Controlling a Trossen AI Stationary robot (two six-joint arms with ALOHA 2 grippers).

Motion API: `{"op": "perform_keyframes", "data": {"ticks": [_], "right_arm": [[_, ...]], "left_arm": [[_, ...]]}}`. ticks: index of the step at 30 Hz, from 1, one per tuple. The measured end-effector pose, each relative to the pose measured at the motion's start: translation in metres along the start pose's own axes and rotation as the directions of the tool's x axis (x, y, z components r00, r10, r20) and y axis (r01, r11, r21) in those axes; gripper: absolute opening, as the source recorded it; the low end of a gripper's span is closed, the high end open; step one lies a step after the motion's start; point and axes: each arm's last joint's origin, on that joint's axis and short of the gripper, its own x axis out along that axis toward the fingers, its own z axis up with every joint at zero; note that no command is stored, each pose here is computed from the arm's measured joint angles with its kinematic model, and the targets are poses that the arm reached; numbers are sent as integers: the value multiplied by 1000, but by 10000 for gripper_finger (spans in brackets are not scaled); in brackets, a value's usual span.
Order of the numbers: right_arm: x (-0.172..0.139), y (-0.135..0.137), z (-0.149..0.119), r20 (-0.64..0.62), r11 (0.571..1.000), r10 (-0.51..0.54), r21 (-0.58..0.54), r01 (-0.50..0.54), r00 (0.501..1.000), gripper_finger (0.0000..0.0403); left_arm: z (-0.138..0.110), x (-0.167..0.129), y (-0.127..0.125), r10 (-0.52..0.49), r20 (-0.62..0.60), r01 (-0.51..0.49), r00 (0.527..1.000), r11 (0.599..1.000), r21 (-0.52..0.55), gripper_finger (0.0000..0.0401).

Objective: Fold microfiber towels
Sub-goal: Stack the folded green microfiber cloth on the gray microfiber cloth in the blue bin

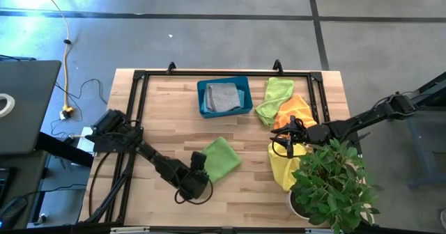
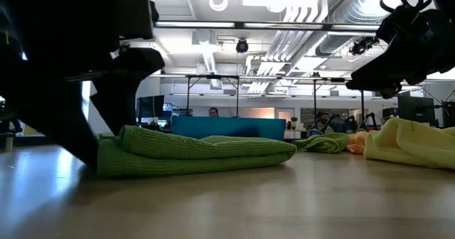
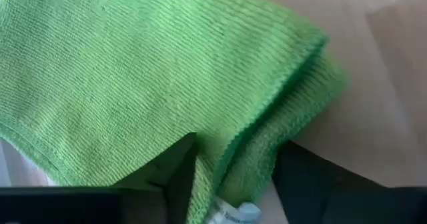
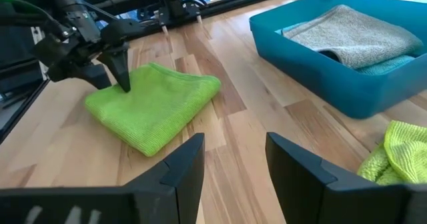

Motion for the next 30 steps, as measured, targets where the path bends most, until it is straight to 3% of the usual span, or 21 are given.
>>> {"op": "perform_keyframes", "data": {"ticks": [8, 12, 17, 22, 27, 30], "right_arm": [[0, 0, 0, -1, 1000, 0, -1, 0, 1000, 151], [0, 0, 0, -1, 1000, 0, -1, 0, 1000, 151], [0, 0, 0, -1, 1000, 0, -1, 0, 1000, 151], [0, 0, 0, -1, 1000, 0, -1, 0, 1000, 151], [0, 0, 0, -1, 1000, 0, -1, 0, 1000, 151], [0, 0, 0, -1, 1000, 0, -1, 0, 1000, 151]], "left_arm": [[0, 6, 8, 47, -12, -48, 999, 999, -18, 19], [5, 2, 11, 91, -7, -91, 996, 996, 5, 14], [29, -11, 23, 206, 62, -213, 977, 963, 167, 4], [58, -19, 62, 330, 101, -344, 939, 914, 216, 4], [78, -23, 127, 405, 99, -413, 909, 907, 80, 2], [85, -24, 166, 461, 123, -473, 879, 876, 91, 1]]}}
